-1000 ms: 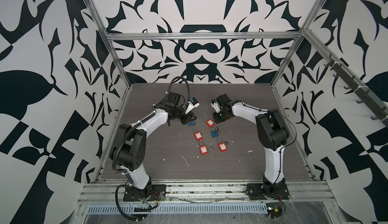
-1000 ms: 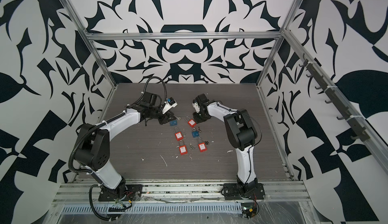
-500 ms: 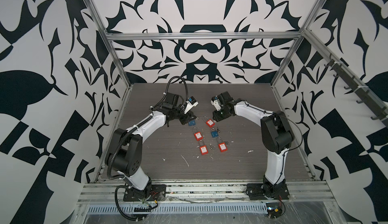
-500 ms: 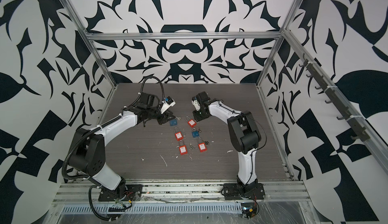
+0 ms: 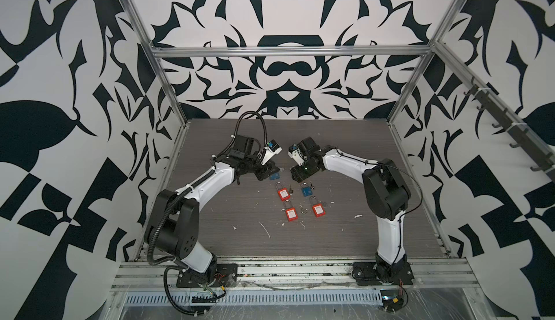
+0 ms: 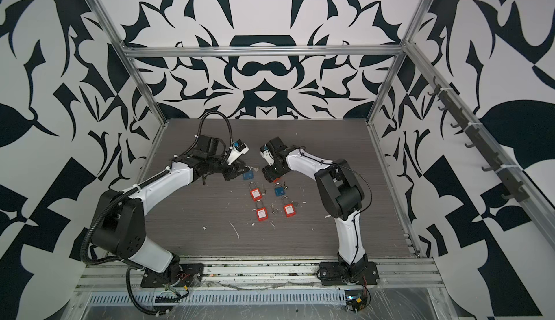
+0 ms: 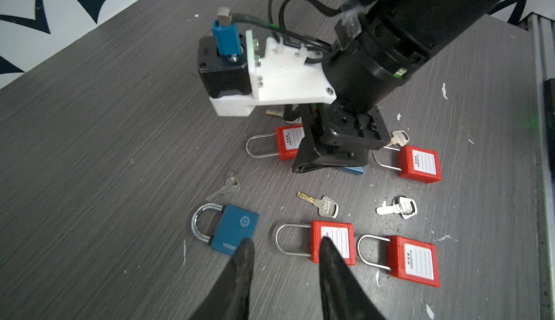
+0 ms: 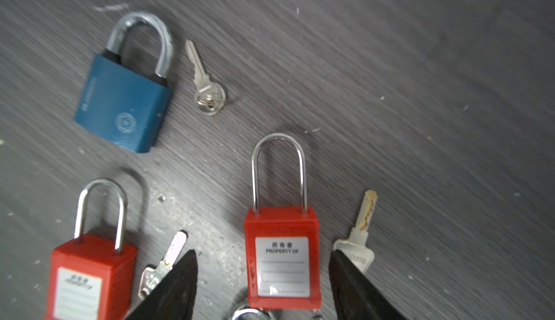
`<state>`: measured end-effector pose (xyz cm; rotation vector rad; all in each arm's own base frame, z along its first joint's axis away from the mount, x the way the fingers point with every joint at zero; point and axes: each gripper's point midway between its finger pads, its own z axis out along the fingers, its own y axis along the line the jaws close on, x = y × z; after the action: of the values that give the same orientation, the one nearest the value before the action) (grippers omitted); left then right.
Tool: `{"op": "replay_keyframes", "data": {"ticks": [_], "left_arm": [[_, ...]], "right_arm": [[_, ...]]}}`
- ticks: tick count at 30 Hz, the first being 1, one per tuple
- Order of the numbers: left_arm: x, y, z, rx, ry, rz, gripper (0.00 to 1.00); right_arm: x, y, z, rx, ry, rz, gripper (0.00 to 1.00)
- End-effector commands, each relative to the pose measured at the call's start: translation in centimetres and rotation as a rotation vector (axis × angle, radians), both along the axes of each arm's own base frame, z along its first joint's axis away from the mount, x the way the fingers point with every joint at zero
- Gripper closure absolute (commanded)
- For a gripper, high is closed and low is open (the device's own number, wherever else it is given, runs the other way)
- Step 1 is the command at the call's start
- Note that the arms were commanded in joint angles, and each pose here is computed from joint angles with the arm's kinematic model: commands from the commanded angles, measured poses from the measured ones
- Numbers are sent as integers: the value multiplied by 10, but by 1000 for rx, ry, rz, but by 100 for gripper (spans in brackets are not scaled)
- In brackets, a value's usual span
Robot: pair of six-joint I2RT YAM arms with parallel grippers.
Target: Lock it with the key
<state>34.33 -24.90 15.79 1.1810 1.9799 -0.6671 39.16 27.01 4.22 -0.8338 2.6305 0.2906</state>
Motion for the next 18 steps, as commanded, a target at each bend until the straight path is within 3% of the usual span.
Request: {"op": "replay_keyframes", "data": {"ticks": [1, 12, 18], "left_arm": [[-5, 4, 4, 0, 4, 10, 61], [-9, 4, 2, -1, 19, 8, 61], [-10, 4, 3, -5, 22, 9, 61]], "right_arm": [[15, 3, 15, -3, -54, -52, 28], [31, -7, 11, -27, -102, -262, 49], [35, -6, 16, -11, -105, -306, 51]]}}
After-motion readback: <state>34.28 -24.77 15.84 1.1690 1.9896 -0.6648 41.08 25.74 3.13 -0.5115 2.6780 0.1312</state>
